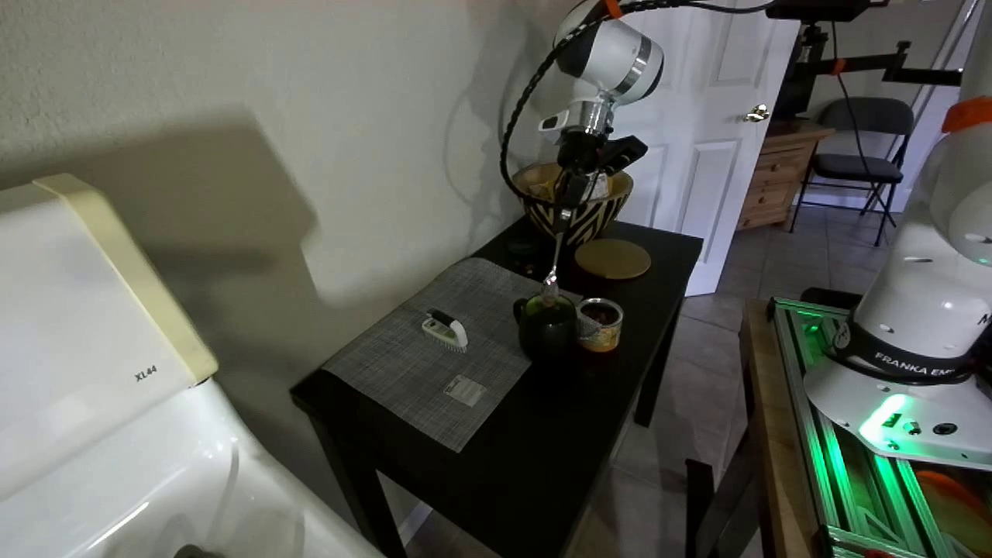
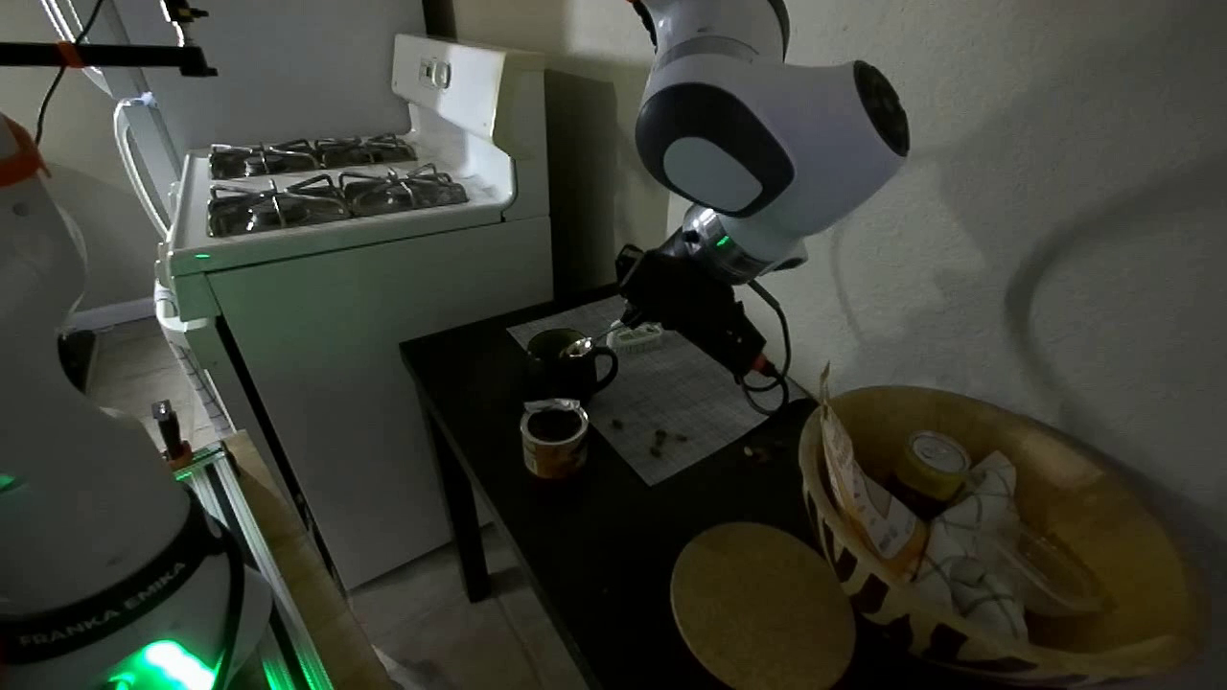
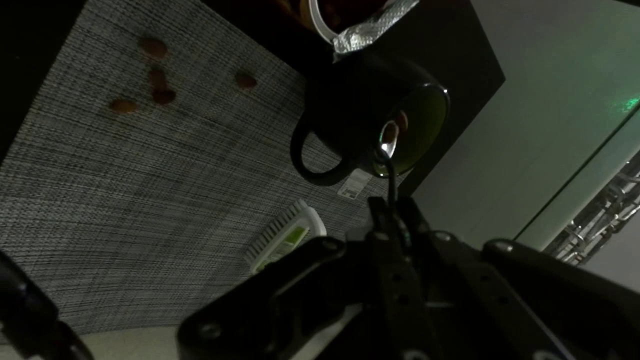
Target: Use the silver spoon to place some contents from the tin into the black mug.
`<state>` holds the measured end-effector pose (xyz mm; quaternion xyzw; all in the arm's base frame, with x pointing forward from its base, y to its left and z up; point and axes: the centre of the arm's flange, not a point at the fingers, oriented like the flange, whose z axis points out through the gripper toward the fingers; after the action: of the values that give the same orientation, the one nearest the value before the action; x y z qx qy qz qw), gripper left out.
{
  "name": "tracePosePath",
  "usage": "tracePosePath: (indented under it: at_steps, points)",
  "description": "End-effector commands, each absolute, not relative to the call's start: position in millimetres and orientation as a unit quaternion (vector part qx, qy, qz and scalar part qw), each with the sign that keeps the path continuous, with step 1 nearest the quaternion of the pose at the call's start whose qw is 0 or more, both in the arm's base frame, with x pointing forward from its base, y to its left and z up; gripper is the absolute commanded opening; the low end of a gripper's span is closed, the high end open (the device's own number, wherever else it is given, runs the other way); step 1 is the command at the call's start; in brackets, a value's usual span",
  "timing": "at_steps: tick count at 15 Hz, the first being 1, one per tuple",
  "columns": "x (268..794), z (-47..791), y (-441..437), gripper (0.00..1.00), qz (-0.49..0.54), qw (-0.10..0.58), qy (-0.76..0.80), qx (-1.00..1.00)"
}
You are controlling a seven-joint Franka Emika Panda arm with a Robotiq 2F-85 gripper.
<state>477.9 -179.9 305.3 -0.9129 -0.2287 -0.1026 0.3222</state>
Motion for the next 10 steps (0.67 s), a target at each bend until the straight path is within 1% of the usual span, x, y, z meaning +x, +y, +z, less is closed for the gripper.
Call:
tracePosePath:
  at_steps: [1,5,10]
  points:
    - [471,316,-161,0.02,-0.102,0.295,-0.239,-0.920]
    - [476,323,-143,0.02,-0.102,0.262,-0.271,-0.921]
    - [478,325,-114,0.02,-0.089,0.238,-0.312,-0.915]
